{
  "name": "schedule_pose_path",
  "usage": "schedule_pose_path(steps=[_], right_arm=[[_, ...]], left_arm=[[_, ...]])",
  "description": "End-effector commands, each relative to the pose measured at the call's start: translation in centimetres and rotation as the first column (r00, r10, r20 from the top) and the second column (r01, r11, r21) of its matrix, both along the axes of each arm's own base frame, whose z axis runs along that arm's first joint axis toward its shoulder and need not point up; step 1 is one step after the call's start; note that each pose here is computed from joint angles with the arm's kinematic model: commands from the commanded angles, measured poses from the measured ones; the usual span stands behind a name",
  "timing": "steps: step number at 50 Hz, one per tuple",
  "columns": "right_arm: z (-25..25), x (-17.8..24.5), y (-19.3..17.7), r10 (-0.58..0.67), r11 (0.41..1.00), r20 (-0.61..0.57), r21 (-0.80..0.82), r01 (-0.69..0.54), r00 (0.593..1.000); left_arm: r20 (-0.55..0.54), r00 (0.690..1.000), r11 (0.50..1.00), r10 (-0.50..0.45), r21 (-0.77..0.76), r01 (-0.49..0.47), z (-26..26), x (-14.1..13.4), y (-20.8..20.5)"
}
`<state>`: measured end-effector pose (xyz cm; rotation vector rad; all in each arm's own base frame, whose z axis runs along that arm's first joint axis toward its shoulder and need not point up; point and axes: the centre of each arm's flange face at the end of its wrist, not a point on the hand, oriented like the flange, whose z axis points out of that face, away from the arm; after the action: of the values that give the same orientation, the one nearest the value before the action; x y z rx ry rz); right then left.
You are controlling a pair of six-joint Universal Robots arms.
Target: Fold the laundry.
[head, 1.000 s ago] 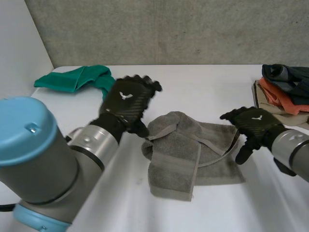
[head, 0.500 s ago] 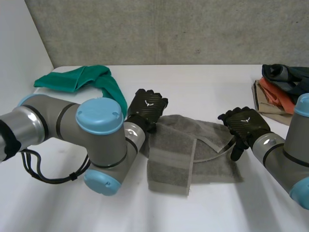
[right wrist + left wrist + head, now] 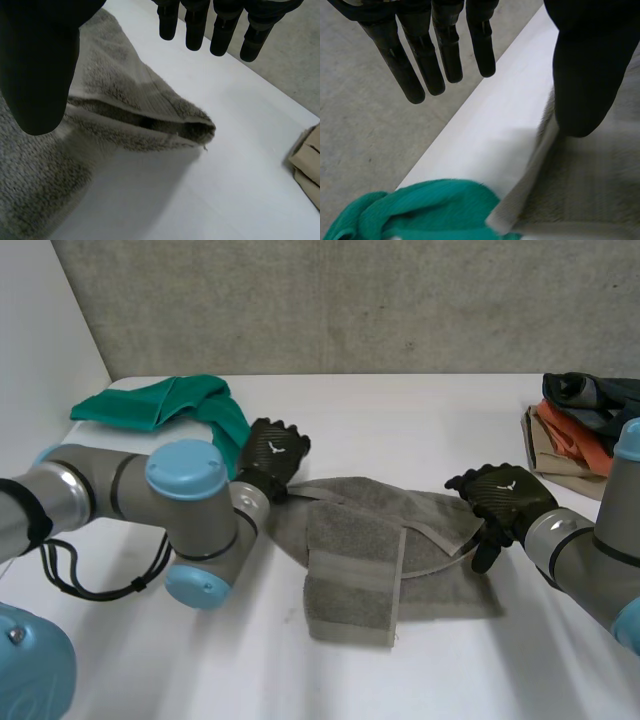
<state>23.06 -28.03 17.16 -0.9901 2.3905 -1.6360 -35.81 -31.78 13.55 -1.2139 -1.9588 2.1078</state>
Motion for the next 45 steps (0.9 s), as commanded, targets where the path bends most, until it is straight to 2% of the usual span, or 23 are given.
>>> schedule_pose_path(steps=[1,9,18,27,31,34,40,45], right_arm=[[0.5,0.9,0.8,0.042,0.998,0.004,0.038,-0.042,0.999],[0.0,1.3,1.7,0.056,0.996,0.015,0.070,-0.057,0.998],[-1.1,1.0,2.6,0.053,0.993,0.008,0.108,-0.053,0.999],[-1.5,0.6,2.3,0.033,0.994,0.005,0.101,-0.033,0.999],[-1.3,0.6,1.8,0.024,0.997,0.012,0.070,-0.025,1.000],[-1.1,0.6,1.3,-0.002,0.999,0.029,0.040,0.001,1.000],[-0.2,0.6,0.4,-0.075,0.997,0.099,0.028,0.072,0.992],[1.0,0.8,-0.4,-0.108,0.994,0.171,0.033,0.104,0.979]], left_arm=[[-0.043,0.998,0.998,-0.040,0.056,0.043,-0.1,1.0,-1.0],[-0.136,0.983,0.984,-0.120,0.116,0.136,-0.5,0.8,-1.9],[-0.139,0.984,0.984,-0.114,0.117,0.130,-3.2,0.4,-4.6],[-0.136,0.983,0.982,-0.120,0.128,0.137,-4.7,0.2,-5.1],[-0.167,0.983,0.995,-0.072,0.059,0.083,-0.6,0.1,-4.7],[-0.236,0.971,0.999,-0.036,-0.021,0.032,4.2,0.8,-4.0],[-0.375,0.922,0.987,-0.093,-0.157,0.036,11.2,1.9,-1.2],[-0.393,0.913,0.980,-0.110,-0.198,0.032,14.3,3.0,0.8]])
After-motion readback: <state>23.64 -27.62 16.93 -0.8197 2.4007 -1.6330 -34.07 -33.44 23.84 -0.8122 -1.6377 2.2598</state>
